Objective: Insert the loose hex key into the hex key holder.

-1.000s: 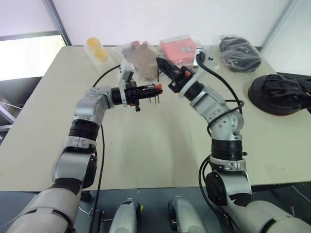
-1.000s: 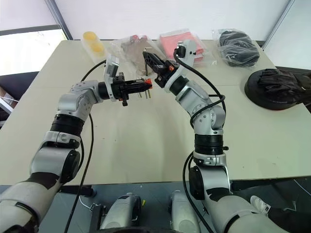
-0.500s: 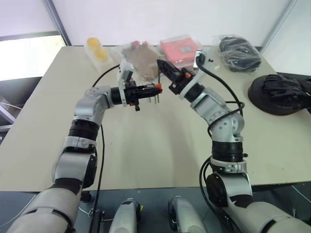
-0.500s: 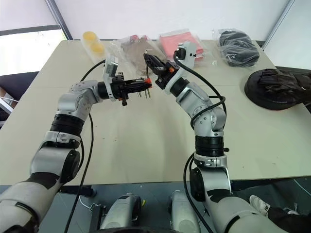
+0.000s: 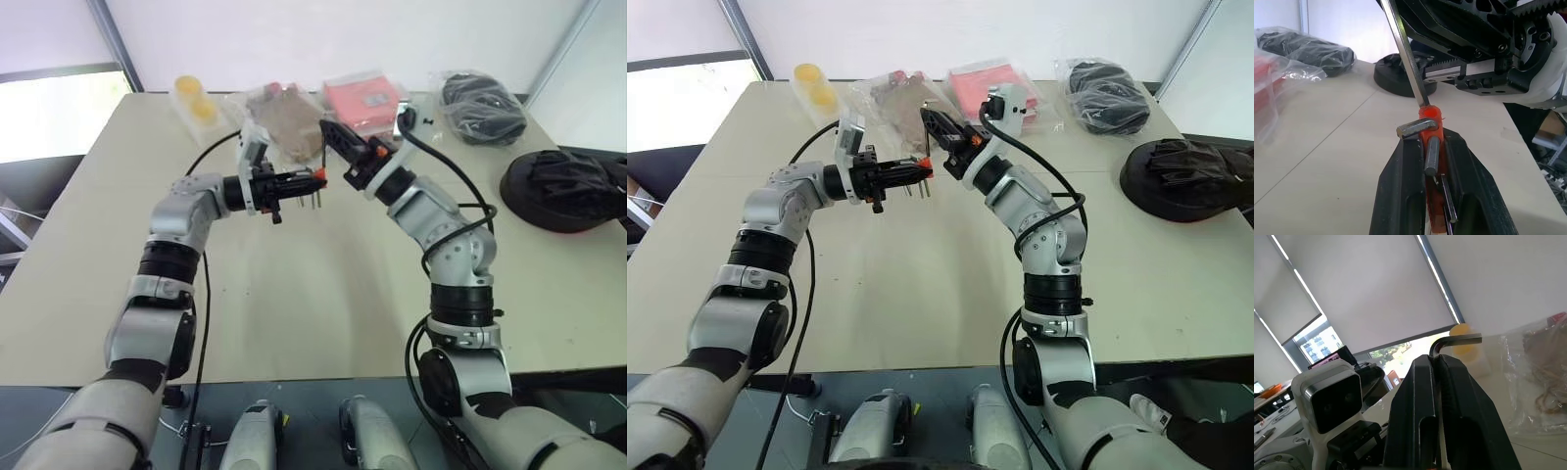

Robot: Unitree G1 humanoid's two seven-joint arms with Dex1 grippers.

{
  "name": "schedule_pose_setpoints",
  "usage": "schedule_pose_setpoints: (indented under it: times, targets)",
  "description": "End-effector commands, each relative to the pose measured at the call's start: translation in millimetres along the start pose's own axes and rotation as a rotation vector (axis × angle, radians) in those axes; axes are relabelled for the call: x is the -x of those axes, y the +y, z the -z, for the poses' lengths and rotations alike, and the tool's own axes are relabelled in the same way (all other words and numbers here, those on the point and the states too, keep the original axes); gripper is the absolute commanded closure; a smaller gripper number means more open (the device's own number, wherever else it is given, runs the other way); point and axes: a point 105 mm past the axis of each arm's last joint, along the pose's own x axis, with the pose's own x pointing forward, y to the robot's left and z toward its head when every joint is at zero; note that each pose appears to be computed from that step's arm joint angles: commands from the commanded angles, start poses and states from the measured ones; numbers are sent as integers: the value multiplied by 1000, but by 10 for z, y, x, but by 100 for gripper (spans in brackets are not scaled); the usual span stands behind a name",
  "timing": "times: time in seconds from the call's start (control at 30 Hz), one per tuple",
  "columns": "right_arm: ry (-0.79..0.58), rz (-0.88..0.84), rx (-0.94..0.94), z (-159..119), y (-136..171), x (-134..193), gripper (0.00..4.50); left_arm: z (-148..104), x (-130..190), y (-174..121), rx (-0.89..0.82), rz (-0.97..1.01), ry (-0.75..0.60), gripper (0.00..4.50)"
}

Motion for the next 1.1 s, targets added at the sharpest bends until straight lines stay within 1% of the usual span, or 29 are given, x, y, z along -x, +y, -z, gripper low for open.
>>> schedule_pose_setpoints:
  times: [0.03, 0.73, 0.93, 1.1]
  targets:
    - [-33, -41, 16, -81, 105, 7, 445, -215, -25, -29, -84, 13, -39, 450]
    - [-22, -41, 1, -8, 117, 22, 445, -328, -45, 33, -87, -17, -75, 450]
    - [-18, -38, 1, 19, 115, 29, 445, -337, -48, 11, -85, -5, -78, 450]
    - [-20, -25, 14, 5, 61, 28, 445, -293, -28, -26, -86, 18, -54, 450]
